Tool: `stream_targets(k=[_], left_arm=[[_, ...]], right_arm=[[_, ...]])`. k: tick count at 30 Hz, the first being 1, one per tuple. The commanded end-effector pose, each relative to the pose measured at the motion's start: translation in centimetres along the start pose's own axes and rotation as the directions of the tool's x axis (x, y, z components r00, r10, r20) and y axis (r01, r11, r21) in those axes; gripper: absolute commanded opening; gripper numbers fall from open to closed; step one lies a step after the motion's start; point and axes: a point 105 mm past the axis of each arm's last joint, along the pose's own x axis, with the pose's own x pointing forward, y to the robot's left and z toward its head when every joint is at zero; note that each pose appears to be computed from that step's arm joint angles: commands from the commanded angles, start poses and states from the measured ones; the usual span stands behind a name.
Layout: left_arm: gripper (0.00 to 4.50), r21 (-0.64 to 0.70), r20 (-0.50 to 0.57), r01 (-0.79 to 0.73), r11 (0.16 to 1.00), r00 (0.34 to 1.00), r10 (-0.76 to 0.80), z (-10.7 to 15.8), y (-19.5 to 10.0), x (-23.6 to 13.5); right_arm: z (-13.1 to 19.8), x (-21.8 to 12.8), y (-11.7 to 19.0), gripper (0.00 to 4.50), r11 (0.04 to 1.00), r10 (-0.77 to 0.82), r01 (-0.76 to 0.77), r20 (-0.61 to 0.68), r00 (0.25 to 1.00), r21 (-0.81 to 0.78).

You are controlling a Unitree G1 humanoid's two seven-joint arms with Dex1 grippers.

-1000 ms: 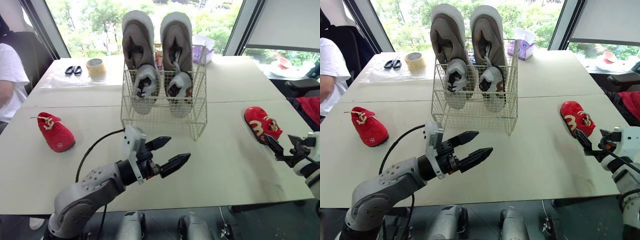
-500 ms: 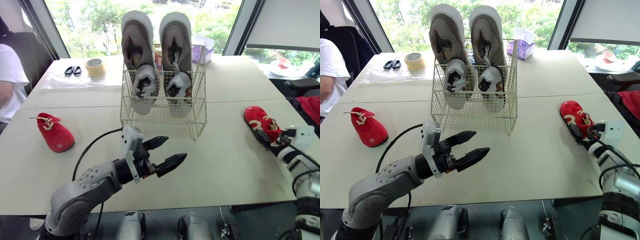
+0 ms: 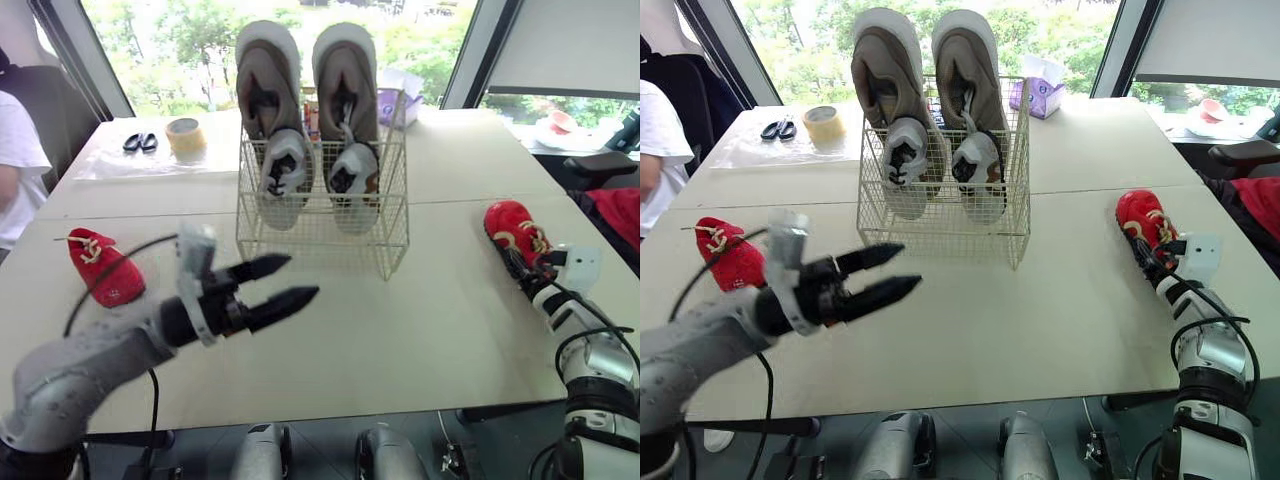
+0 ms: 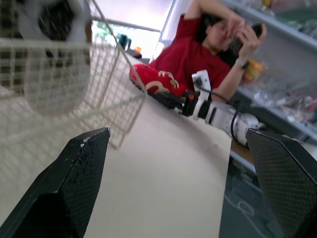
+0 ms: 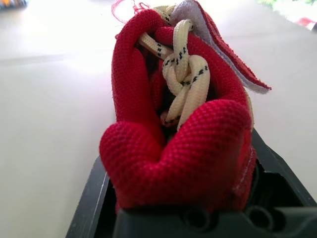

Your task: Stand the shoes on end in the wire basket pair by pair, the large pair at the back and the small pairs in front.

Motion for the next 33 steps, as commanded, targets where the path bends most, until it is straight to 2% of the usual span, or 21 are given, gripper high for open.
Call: stream_targets(k=[1, 4, 5, 8, 10, 16, 19, 22, 29, 31, 33], left_arm=[[4.50, 0.035, 0.131, 0.058, 0.998, 0.989, -0.062, 5.2, -0.2, -0.6], [4.50, 0.090, 0.177, 0.046, 0.995, 0.982, -0.061, 8.7, 0.7, -0.2], [4.50, 0.110, 0.195, 0.033, 0.993, 0.979, -0.054, 10.7, 1.4, 0.1], [4.50, 0.132, 0.238, 0.054, 0.990, 0.968, -0.085, 14.5, 2.0, 0.4], [4.50, 0.107, 0.282, 0.096, 0.990, 0.951, -0.123, 16.6, 2.1, 0.3], [4.50, 0.036, 0.359, 0.215, 0.976, 0.909, -0.213, 19.6, 1.9, 1.2], [4.50, 0.013, 0.309, 0.289, 0.957, 0.909, -0.279, 18.6, 1.5, 3.1], [4.50, -0.055, 0.320, 0.323, 0.945, 0.902, -0.289, 18.5, 2.1, 4.0], [4.50, -0.077, 0.247, 0.385, 0.920, 0.901, -0.357, 17.3, 1.6, 5.3], [3.94, -0.084, 0.206, 0.395, 0.915, 0.905, -0.372, 16.4, 1.6, 5.7], [3.13, -0.089, 0.187, 0.396, 0.914, 0.908, -0.375, 16.0, 1.7, 5.8]], right_arm=[[15.0, 0.2, 1.2, 1.90, 0.990, 0.086, -0.035, 0.388, 0.917, -0.137], [22.3, -0.5, 4.1, 1.90, 0.958, 0.239, -0.115, 0.506, 0.829, -0.264], [25.5, -1.2, 6.7, 1.90, 0.914, 0.369, -0.194, 0.531, 0.762, -0.356], [29.4, -3.3, 11.7, 1.90, 0.782, 0.610, -0.358, 0.503, 0.612, -0.511], [29.7, -5.0, 14.6, 1.90, 0.651, 0.748, -0.458, 0.408, 0.523, -0.605], [29.6, -6.8, 19.2, 1.90, 0.448, 0.879, -0.505, 0.261, 0.398, -0.737], [28.9, -7.0, 21.4, 1.90, 0.351, 0.920, -0.485, 0.198, 0.339, -0.801], [27.7, -7.3, 22.5, 1.90, 0.265, 0.948, -0.516, 0.122, 0.294, -0.814], [26.8, -7.6, 23.8, 1.90, 0.187, 0.965, -0.514, 0.060, 0.254, -0.837], [26.8, -7.7, 24.0, 1.90, 0.179, 0.968, -0.510, 0.057, 0.245, -0.842], [26.7, -7.8, 24.1, 1.90, 0.172, 0.969, -0.507, 0.052, 0.242, -0.845]])
